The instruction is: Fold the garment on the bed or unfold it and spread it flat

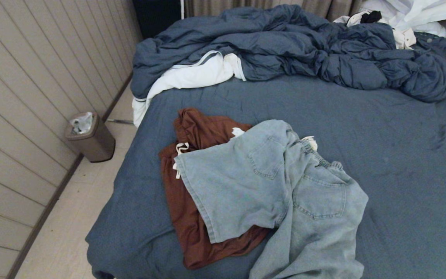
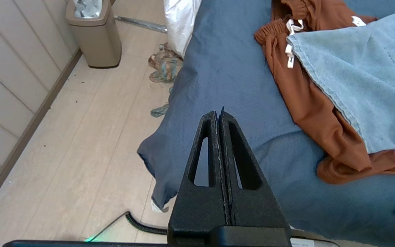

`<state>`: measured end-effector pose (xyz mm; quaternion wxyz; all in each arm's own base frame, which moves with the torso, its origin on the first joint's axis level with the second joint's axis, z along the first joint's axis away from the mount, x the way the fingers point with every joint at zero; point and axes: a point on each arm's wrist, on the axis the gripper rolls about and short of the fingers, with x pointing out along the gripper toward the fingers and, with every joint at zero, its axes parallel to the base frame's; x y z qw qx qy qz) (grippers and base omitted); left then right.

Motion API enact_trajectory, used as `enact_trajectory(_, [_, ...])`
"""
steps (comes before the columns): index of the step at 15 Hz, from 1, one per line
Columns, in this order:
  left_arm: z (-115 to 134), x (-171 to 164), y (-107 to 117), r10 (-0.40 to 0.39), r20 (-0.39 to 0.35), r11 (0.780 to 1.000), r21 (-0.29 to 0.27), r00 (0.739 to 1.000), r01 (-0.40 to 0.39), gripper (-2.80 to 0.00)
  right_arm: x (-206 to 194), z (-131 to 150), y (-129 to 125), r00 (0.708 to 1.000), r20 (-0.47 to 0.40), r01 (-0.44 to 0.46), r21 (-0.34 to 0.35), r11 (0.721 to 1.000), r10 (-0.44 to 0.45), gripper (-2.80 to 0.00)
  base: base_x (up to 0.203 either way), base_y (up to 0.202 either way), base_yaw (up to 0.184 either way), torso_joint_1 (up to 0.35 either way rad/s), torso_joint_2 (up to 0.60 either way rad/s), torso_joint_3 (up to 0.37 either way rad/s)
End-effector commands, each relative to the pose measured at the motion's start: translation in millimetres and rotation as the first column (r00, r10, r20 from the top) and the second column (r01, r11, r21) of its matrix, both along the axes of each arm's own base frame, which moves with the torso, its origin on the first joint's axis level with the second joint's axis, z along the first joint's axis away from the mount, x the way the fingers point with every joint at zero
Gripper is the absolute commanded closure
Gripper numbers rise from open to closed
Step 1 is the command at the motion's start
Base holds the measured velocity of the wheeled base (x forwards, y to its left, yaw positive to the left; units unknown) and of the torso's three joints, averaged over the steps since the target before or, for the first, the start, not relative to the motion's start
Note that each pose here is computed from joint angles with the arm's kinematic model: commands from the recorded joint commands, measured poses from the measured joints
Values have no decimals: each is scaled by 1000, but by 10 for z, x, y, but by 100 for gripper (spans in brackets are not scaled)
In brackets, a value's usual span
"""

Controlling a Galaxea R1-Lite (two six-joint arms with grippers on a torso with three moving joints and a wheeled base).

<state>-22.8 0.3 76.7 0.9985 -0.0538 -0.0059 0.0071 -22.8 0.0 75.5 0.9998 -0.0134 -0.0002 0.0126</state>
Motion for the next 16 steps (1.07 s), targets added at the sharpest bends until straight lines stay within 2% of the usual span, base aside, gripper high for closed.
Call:
enact_trajectory(1, [1, 0, 0, 0, 1, 1000, -1, 1000, 0, 0, 0, 0, 0, 1000, 0, -1, -1, 1000, 1, 0, 0, 0, 0, 0, 0, 0])
enact_trajectory(16, [1, 0, 0, 1, 1, 1000, 0, 1000, -1, 0, 0, 0, 0, 1000, 0, -1, -1, 1000, 1, 0, 0, 0, 0, 0, 0, 0])
